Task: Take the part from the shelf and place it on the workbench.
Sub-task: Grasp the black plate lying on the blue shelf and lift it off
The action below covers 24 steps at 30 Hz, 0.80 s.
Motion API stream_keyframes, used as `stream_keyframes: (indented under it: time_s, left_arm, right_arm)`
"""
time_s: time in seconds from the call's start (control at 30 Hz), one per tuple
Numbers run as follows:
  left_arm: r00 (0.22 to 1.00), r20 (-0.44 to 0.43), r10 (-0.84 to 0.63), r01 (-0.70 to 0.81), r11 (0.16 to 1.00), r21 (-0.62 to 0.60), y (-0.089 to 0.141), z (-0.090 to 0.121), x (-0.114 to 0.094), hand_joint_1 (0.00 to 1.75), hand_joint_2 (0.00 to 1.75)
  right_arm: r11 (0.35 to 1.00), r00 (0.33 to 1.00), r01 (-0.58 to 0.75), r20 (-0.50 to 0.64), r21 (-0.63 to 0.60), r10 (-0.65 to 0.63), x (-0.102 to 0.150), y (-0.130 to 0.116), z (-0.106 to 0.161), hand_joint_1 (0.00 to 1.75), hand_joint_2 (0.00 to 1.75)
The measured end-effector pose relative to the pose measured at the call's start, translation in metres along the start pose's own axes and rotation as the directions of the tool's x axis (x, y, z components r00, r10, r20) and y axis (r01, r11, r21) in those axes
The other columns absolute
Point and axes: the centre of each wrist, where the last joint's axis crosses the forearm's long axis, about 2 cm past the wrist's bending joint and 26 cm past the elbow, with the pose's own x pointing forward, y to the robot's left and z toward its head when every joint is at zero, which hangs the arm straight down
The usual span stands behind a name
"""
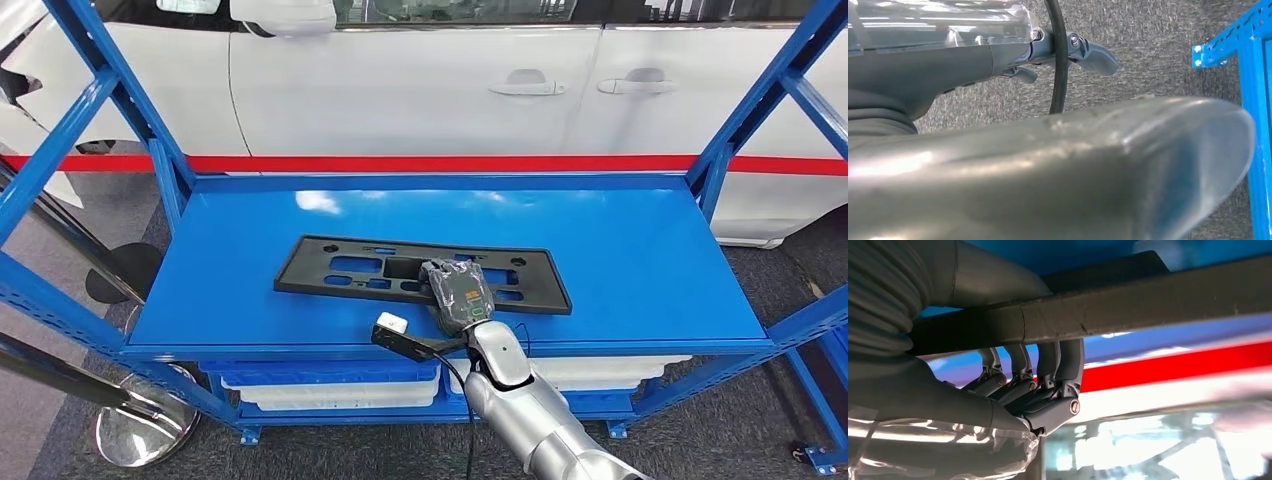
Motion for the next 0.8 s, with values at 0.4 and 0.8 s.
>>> stream_keyframes:
  time_s: [0.4, 0.8]
  left_arm:
    - [0.995, -0.018, 0.102, -0.101, 0.994, 0.049, -0.020, 0.011, -0.013, 0.00, 0.00]
    - [0.985, -0.026, 0.169, -0.167, 0.983, 0.073, -0.031, 0.015, -0.014, 0.00, 1.75]
  right_arm:
    - [0.430, 0.491, 0.871, 0.433, -0.237, -0.756, 0.056, -0.106, 0.035, 1.75, 1.75]
    - [0.308, 0.409, 0.912, 0.551, -0.270, -0.728, 0.040, -0.139, 0.085, 1.75, 1.75]
